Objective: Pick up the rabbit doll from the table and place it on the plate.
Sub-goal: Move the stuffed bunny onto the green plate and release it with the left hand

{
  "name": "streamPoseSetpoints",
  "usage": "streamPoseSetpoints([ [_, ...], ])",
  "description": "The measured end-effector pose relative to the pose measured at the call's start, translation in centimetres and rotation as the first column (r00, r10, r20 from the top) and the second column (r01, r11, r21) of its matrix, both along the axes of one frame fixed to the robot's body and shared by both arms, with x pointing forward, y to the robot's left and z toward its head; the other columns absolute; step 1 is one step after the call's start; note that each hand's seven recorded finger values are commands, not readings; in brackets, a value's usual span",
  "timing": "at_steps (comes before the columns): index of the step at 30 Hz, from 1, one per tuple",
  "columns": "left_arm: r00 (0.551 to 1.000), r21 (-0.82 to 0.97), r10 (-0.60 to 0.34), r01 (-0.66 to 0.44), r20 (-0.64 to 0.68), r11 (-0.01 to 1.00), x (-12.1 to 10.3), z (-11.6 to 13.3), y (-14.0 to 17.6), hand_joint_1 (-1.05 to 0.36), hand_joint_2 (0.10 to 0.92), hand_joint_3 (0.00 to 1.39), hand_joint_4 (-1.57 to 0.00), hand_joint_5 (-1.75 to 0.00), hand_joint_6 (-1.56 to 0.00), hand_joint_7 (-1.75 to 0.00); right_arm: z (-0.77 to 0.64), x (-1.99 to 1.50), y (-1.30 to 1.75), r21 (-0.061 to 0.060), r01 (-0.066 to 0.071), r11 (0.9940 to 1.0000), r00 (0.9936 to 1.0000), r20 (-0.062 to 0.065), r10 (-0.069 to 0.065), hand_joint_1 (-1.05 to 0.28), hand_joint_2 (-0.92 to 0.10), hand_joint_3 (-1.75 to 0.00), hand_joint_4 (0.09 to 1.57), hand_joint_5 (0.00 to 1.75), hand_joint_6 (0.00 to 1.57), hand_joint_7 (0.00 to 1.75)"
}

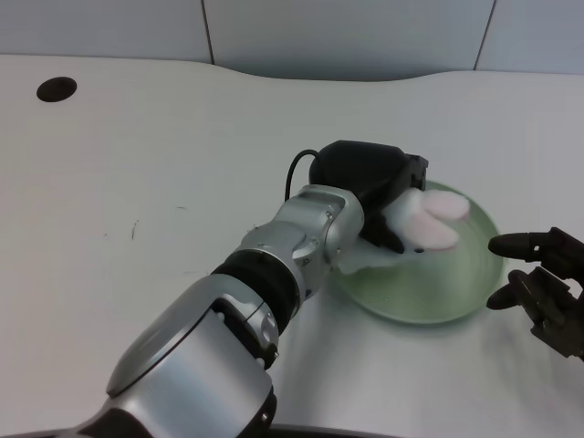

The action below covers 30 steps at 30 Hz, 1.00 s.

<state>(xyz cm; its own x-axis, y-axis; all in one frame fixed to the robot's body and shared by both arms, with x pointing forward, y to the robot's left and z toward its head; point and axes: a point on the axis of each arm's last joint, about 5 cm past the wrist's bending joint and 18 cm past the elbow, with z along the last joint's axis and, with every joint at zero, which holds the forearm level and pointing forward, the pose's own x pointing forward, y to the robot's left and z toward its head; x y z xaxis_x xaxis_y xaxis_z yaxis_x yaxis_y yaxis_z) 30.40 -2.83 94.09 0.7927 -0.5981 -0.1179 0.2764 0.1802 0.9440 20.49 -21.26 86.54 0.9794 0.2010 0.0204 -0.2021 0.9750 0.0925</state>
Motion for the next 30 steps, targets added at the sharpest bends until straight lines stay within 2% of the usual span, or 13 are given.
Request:
streamPoseSetpoints([
  [2,1.0,0.003,0.003,-0.003,0.0,1.0,-0.01,0.0,-0.03,-0.27,0.879,0.0,-0.76,-1.06,-0.9,-0.5,0.09,-0.02,0.04,0.002,0.002,1.0,0.99997,-0.007,-0.002,-0.26,-0.92,-0.53,0.3,1.43,0.36,0.98],
  [4,1.0,0.004,0.003,-0.003,0.0,1.0,-0.02,0.01,-0.05,-0.29,0.874,0.0,-0.81,-0.91,-0.97,-0.3,0.16,-0.1,0.11,0.005,0.002,0.99999,0.99991,-0.013,-0.002,-0.27,-0.92,-0.53,0.3,1.44,0.34,1.02],
  [6,1.0,0.008,0.0,0.001,-0.006,1.0,-0.01,0.04,-0.08,-0.29,0.857,0.0,-0.84,-0.89,-1.01,-0.24,0.2,-0.18,0.15,0.006,0.002,0.99998,0.99985,-0.018,-0.002,-0.28,-0.92,-0.53,0.3,1.45,0.33,1.04],
  [11,1.0,0.021,-0.004,0.005,-0.018,1.0,-0.02,0.06,-0.1,-0.3,0.849,0.0,-0.87,-1.07,-1.09,-0.15,0.11,-0.32,0.16,0.006,0.01,0.99993,0.99971,-0.022,-0.01,-0.29,-0.92,-0.5,0.31,1.47,0.32,1.06],
  [13,1.0,0.024,-0.006,0.006,-0.016,1.0,-0.03,0.05,-0.11,-0.31,0.849,0.0,-0.82,-1.18,-1.1,-0.13,0.07,-0.4,0.22,0.007,0.015,0.99986,0.9996,-0.024,-0.015,-0.3,-0.92,-0.49,0.31,1.47,0.32,1.07],
  [15,1.0,0.026,-0.008,0.008,-0.015,1.0,-0.04,0.04,-0.13,-0.32,0.854,0.0,-0.8,-1.17,-1.1,-0.12,0.02,-0.45,0.27,0.005,0.014,0.99989,0.99956,-0.026,-0.014,-0.3,-0.92,-0.49,0.31,1.47,0.31,1.07],
  [17,1.0,0.027,-0.012,0.013,-0.014,1.0,-0.06,0.04,-0.16,-0.32,0.867,0.01,-0.84,-0.93,-1.12,-0.08,0.01,-0.47,0.29,0.005,0.013,0.9999,0.99956,-0.027,-0.013,-0.29,-0.92,-0.49,0.3,1.47,0.31,1.08],
  [18,1.0,0.024,-0.018,0.018,-0.012,1.0,-0.08,0.04,-0.18,-0.32,0.873,0.01,-0.86,-0.9,-1.14,-0.08,0.03,-0.49,0.3,0.005,0.013,0.9999,0.99959,-0.026,-0.013,-0.29,-0.92,-0.5,0.3,1.46,0.31,1.09],
  [19,1.0,0.023,-0.025,0.025,-0.008,0.999,-0.11,0.04,-0.21,-0.29,0.899,0.02,-0.81,-1.23,-1.0,-0.67,0.05,-0.5,0.31,0.005,0.013,0.99991,0.99962,-0.025,-0.013,-0.28,-0.92,-0.5,0.29,1.45,0.31,1.09],
  [21,0.999,0.009,-0.041,0.041,0.01,0.999,-0.18,0.05,-0.3,-0.25,0.915,0.05,-0.78,-1.55,-0.76,-1.38,0.19,-0.52,0.35,0.004,0.012,0.99992,0.99978,-0.017,-0.012,-0.28,-0.92,-0.51,0.29,1.45,0.3,1.09],
  [22,0.999,-0.002,-0.047,0.047,0.019,0.999,-0.22,0.06,-0.34,-0.23,0.919,0.08,-0.78,-1.67,-0.7,-1.6,0.28,-0.5,0.37,0.003,0.011,0.99993,0.99987,-0.012,-0.011,-0.28,-0.92,-0.52,0.3,1.44,0.3,1.09],
  [25,0.999,-0.028,-0.052,0.052,0.014,0.998,-0.24,0.1,-0.38,-0.24,0.919,0.14,-0.72,-1.74,-0.61,-1.73,0.31,-0.49,0.4,0.004,0.009,0.99995,0.99991,-0.01,-0.009,-0.28,-0.92,-0.51,0.32,1.44,0.3,1.1],
  [30,0.999,-0.072,-0.03,0.029,-0.012,0.997,-0.14,0.21,-0.3,-0.26,0.908,0.11,-0.69,-1.71,-0.58,-1.73,0.3,-0.49,0.41,0.004,0.006,0.99997,0.99993,-0.01,-0.006,-0.28,-0.92,-0.5,0.33,1.43,0.31,1.1],
])
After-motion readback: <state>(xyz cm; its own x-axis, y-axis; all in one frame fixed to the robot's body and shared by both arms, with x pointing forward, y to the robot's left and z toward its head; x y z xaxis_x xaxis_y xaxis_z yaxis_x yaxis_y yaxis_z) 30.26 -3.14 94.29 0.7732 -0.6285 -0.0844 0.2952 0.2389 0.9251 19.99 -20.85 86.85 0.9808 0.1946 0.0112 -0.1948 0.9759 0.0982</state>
